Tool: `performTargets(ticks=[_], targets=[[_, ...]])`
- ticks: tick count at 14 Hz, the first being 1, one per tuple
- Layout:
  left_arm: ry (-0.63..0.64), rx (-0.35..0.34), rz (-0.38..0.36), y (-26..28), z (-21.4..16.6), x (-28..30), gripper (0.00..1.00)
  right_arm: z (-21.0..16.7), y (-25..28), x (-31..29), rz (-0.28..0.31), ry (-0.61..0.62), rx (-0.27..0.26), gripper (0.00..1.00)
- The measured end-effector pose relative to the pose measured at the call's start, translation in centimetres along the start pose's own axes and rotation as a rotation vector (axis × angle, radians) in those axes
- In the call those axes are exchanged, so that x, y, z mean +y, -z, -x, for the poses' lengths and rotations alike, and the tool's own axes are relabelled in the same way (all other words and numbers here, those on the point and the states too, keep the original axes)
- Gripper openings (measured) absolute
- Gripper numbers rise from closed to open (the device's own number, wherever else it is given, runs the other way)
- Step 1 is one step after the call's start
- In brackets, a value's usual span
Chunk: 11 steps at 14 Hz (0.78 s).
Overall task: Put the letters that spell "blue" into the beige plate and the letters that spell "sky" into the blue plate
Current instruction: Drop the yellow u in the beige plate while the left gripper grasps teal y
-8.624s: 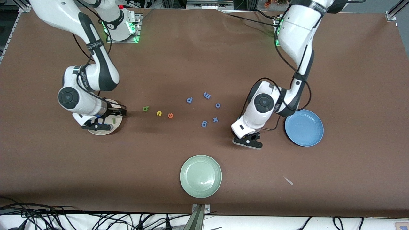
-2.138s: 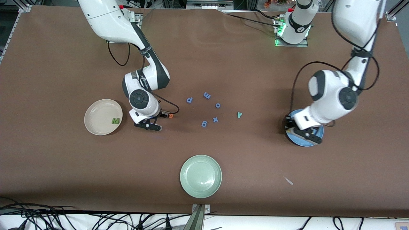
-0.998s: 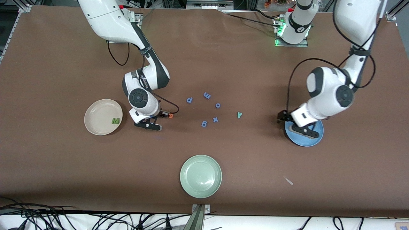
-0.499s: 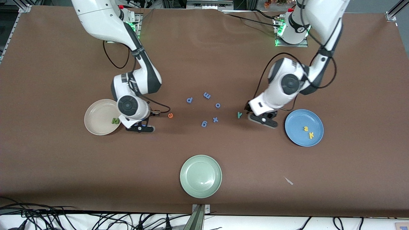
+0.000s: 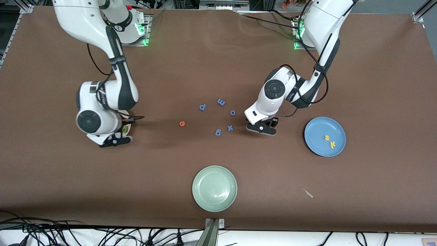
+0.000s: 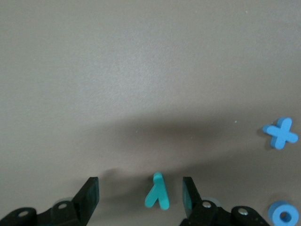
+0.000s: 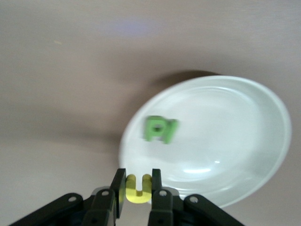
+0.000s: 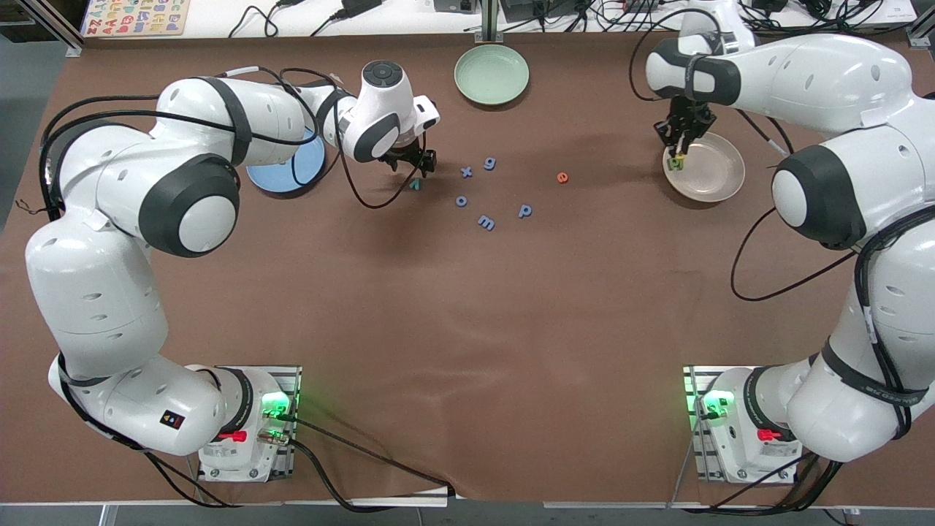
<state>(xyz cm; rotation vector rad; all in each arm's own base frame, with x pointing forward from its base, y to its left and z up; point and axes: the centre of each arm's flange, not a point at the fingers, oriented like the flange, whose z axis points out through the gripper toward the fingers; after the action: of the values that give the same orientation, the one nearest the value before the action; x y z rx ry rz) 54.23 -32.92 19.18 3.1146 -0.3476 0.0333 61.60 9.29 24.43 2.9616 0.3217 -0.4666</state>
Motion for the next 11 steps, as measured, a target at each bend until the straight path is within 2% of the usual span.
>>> performTargets(ticks=[2,3,4,6,9,10,11], targets=[[0.0,-0.007,0.006,-0.7,0.0,0.8,0.8,0.3,-0.8,2.5,-0.003,-0.003,-0.012,0.26],[-0.002,-0.011,0.007,-1.0,0.1,1.2,0.8,0.4,-1.3,3.7,-0.007,-0.011,-0.015,0.32],[-0.005,-0.017,0.006,-1.4,0.3,1.5,0.81,0.4,-1.6,4.6,-0.01,-0.019,-0.018,0.41],[-0.006,-0.026,0.003,-2.0,0.5,1.5,0.81,0.4,-1.7,4.8,-0.011,-0.021,-0.016,0.63],[-0.004,-0.031,0.001,-2.3,0.5,1.4,0.78,-0.4,-0.9,1.3,-0.009,-0.053,0.007,0.93],[-0.003,-0.031,0.001,-2.3,0.5,1.3,0.72,-0.7,-0.6,-0.9,-0.01,-0.08,0.017,1.0],[-0.003,-0.029,0.001,-2.2,0.4,1.3,0.62,-1.0,-0.2,-3.4,-0.014,-0.112,0.026,1.0]])
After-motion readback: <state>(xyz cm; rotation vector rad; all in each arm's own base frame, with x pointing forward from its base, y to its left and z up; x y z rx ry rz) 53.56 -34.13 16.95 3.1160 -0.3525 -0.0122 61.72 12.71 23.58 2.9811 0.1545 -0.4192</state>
